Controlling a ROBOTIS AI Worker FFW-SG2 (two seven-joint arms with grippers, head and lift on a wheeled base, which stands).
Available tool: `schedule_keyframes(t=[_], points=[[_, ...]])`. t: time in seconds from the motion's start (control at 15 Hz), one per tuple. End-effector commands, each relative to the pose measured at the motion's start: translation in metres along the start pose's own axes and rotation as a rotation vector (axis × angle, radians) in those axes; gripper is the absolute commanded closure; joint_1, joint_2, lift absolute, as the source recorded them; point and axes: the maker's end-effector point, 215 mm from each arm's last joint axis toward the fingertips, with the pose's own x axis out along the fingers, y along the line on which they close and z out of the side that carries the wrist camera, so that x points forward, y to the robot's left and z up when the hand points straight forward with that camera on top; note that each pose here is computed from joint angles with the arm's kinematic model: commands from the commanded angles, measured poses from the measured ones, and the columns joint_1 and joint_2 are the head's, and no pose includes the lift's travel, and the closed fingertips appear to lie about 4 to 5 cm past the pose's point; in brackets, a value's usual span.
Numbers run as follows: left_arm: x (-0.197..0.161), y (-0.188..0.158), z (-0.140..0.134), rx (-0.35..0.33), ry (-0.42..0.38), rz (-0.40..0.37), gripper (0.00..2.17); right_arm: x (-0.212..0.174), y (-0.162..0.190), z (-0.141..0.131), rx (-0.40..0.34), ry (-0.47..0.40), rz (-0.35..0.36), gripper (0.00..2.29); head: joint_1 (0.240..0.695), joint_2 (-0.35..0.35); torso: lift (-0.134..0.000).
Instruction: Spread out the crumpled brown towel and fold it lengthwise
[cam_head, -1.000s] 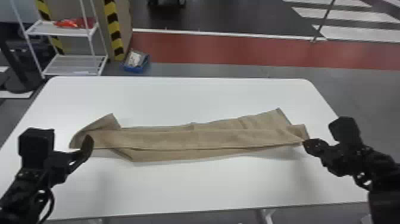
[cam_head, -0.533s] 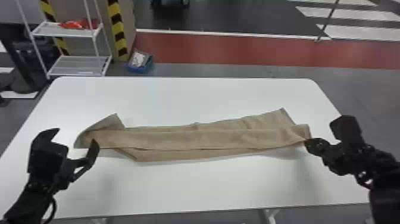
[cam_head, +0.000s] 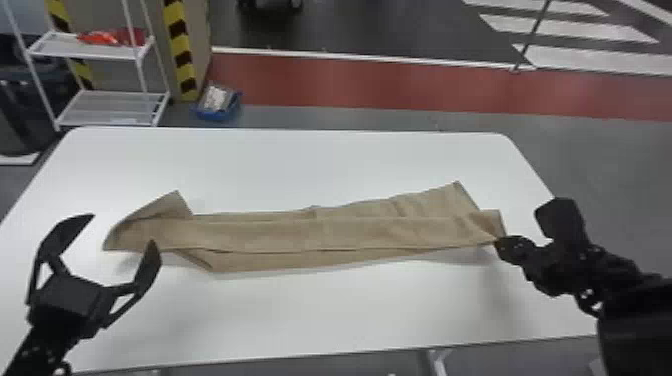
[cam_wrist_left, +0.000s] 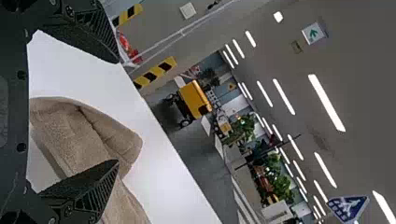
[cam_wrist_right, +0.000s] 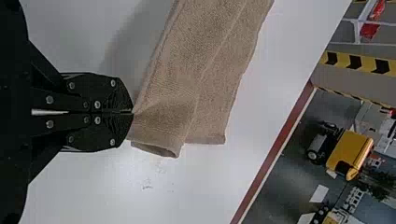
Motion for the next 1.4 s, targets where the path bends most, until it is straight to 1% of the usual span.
schedule_keyframes(t=[0.0, 0.13, 0.2, 0.4, 0.53, 0.6, 0.73, 0.8, 0.93, 1.07, 1.33], points=[[-0.002, -0.015, 0.0, 0.049, -0.007, -0.029, 0.15, -0.001, 0.002, -0.003, 0.001, 0.002, 0.002, 1.45, 0.695, -0.143, -0.12], [-0.001, -0.023, -0.008, 0.074, 0.001, -0.05, 0.15, -0.002, 0.001, -0.006, -0.001, -0.002, 0.002, 1.45, 0.695, -0.154, -0.12], [0.0, -0.032, -0.005, 0.088, -0.025, -0.066, 0.15, -0.002, 0.001, -0.006, -0.003, -0.004, 0.002, 1.45, 0.695, -0.16, -0.12], [0.01, -0.048, -0.01, 0.136, -0.029, -0.092, 0.17, -0.003, 0.002, -0.008, 0.004, -0.007, 0.006, 1.45, 0.695, -0.173, -0.12], [0.018, -0.053, -0.012, 0.196, -0.031, -0.104, 0.21, -0.004, 0.001, -0.007, 0.009, -0.018, 0.006, 1.45, 0.695, -0.185, -0.12], [0.023, -0.05, -0.01, 0.205, -0.031, -0.106, 0.21, -0.005, -0.001, -0.01, 0.017, -0.016, 0.004, 1.45, 0.695, -0.188, -0.12], [0.033, -0.038, -0.034, 0.254, 0.041, -0.096, 0.21, -0.007, -0.004, -0.013, 0.016, -0.021, -0.001, 1.45, 0.695, -0.192, -0.12], [0.036, -0.034, -0.038, 0.266, 0.051, -0.093, 0.21, -0.007, -0.006, -0.013, 0.015, -0.025, -0.004, 1.45, 0.695, -0.191, -0.12], [0.041, -0.017, -0.05, 0.285, 0.096, -0.072, 0.21, -0.008, -0.008, -0.014, 0.02, -0.027, -0.006, 1.45, 0.695, -0.173, -0.12], [0.042, -0.001, -0.054, 0.278, 0.108, -0.05, 0.21, -0.008, -0.007, -0.013, 0.019, -0.028, -0.004, 1.45, 0.695, -0.157, -0.12], [0.039, 0.015, -0.061, 0.312, 0.144, -0.037, 0.21, -0.006, -0.005, -0.013, 0.021, -0.026, 0.0, 1.45, 0.695, -0.125, -0.12]])
